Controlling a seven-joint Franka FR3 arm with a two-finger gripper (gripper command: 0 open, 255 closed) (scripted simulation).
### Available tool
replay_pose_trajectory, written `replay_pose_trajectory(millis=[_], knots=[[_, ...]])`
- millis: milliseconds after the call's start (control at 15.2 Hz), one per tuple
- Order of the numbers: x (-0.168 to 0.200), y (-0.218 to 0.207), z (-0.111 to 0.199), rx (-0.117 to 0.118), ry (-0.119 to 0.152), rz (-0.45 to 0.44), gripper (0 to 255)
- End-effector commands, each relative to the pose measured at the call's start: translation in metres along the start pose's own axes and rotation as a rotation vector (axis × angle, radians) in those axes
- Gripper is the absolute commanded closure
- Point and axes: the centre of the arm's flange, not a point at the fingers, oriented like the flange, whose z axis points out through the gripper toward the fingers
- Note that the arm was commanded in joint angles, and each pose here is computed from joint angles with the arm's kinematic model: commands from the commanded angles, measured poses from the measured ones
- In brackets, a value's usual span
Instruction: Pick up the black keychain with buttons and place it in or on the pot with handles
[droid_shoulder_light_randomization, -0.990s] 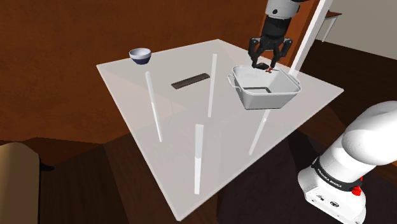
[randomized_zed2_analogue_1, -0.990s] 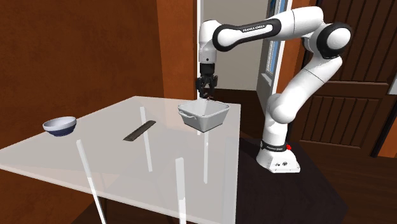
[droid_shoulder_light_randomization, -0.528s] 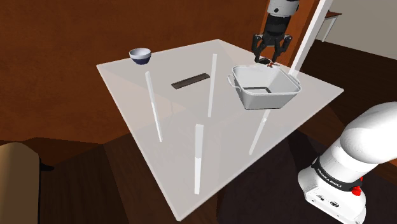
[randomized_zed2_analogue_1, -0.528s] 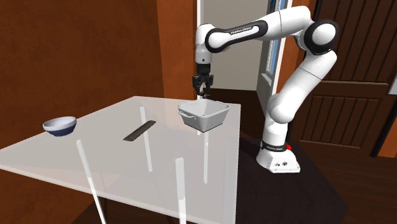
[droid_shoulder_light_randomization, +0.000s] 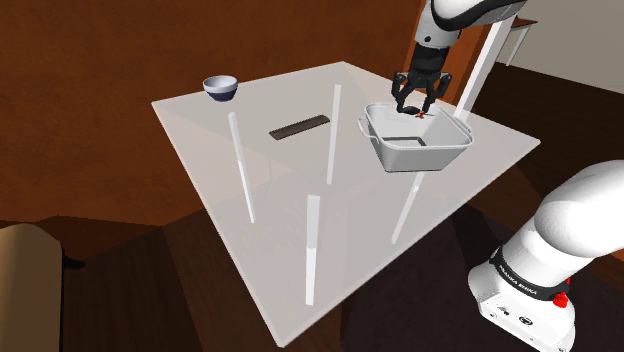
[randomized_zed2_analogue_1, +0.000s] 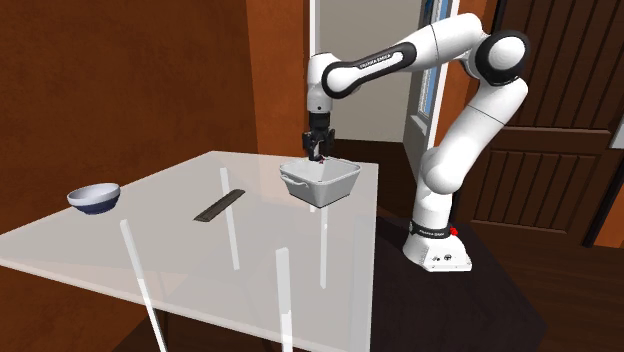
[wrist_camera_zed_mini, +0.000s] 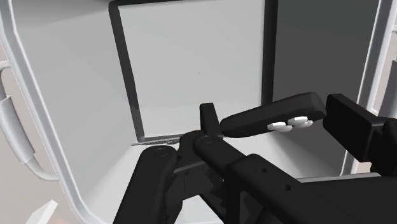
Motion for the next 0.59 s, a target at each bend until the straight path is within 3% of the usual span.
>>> replay_pose_trajectory(millis=[0,264,528], knots=[[0.0,0.0,0.011,0.0,0.001,0.0,255],[-0.001,0.0,0.031,0.0,0.001,0.0,255],[-0.001,0.0,0.031,0.0,0.001,0.0,255]])
